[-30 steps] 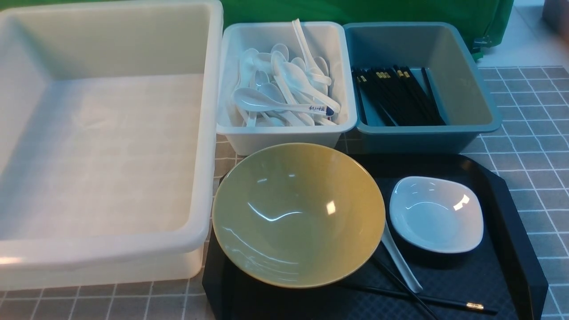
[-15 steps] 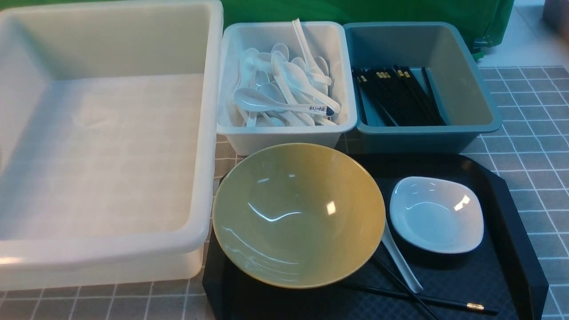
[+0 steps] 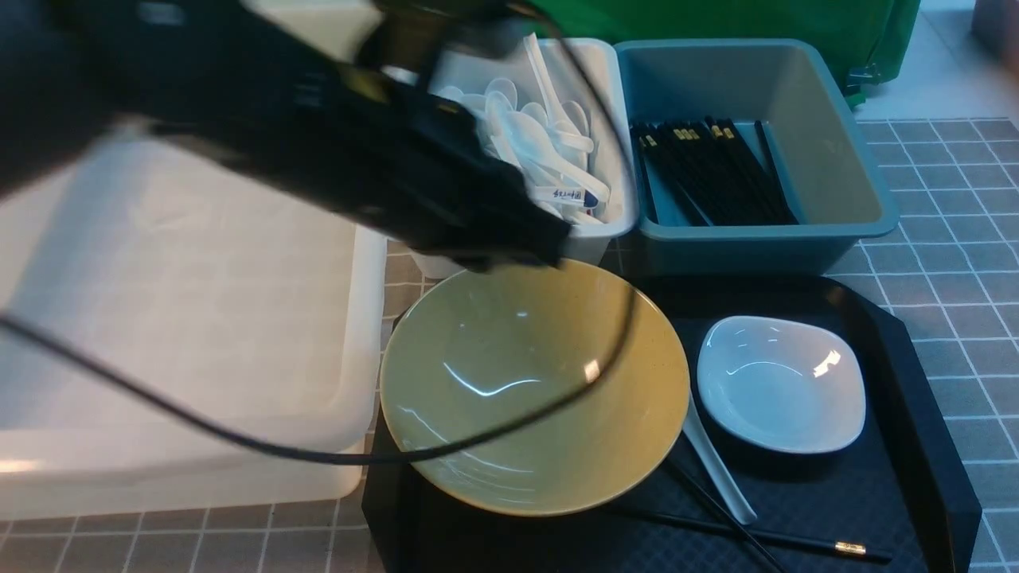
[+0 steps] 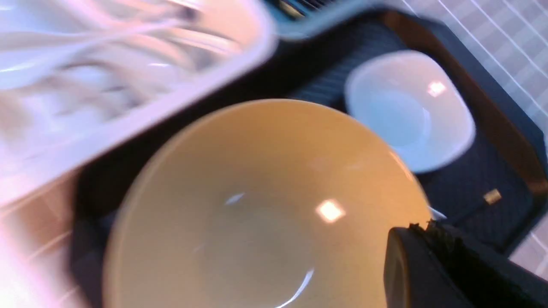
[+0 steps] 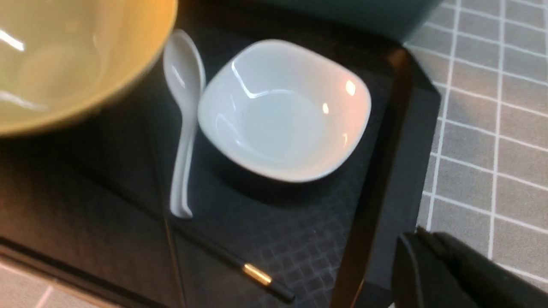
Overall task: On grey table put chopsticks spoon bowls plates into blue grey white boxes.
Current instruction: 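Grasp the large bowl on the tray by its rim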
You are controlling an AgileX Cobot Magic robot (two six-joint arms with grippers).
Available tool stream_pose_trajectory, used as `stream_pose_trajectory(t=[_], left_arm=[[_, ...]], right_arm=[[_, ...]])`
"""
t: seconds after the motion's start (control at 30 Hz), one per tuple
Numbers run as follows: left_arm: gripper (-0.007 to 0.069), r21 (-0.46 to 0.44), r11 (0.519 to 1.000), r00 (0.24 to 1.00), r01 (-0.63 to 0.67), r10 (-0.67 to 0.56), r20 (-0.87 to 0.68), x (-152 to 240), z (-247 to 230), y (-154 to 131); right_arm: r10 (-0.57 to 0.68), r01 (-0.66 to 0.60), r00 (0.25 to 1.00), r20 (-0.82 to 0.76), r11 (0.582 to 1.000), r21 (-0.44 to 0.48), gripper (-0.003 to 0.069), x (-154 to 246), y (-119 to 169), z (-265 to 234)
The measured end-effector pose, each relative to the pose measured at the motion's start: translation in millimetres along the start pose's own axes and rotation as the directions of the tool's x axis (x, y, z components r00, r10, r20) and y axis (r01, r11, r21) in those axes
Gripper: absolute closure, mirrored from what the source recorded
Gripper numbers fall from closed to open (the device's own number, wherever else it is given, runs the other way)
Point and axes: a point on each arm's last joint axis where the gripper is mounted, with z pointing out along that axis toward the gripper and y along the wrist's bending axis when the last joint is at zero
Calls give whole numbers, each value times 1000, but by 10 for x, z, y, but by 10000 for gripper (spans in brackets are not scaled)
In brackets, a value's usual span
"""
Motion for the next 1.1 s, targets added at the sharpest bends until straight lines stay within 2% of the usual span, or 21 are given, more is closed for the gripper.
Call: stream_pose_trajectory(t=[0.27, 0.43, 0.57, 0.63, 0.73, 0.83, 0.87, 0.9, 1.0, 1.1], left_arm=[[633, -38, 995, 954, -96, 81, -290, 25, 1217, -47], [633, 17, 993, 921, -113, 111, -373, 131, 1643, -242], [633, 117, 984, 909, -131, 166, -382, 74, 1641, -491], [632, 131, 982, 914, -133, 173, -367, -34, 1535, -525], [621, 98, 985, 919, -143, 169, -357, -210, 1307, -415], [581, 22, 986, 916, -163, 160, -369, -311, 1120, -168], [535, -38, 985, 910, -166, 138, -391, -330, 1036, 21], [521, -51, 985, 908, -166, 132, -398, -329, 1019, 66], [374, -159, 978, 892, -134, 50, -449, -292, 966, 386], [251, -214, 970, 885, -111, -1, -466, -254, 986, 548]], right_arm=[[16, -17, 999, -32, 1000, -18, 627, -21, 6, 97], [17, -17, 999, -30, 1000, -18, 626, -23, 7, 97], [18, -18, 1000, -23, 1000, -18, 626, -29, 6, 97], [18, -18, 1000, -23, 1000, -18, 626, -29, 6, 97], [18, -18, 1000, -23, 1000, -18, 624, -29, 6, 97], [21, -21, 1000, -23, 1000, -19, 624, -30, 8, 97], [26, -26, 999, -19, 999, -22, 624, -33, 10, 97], [26, -27, 999, -19, 999, -23, 624, -33, 11, 97], [36, -37, 999, -14, 999, -28, 624, -38, 16, 97], [39, -39, 999, -9, 999, -29, 624, -42, 16, 97]])
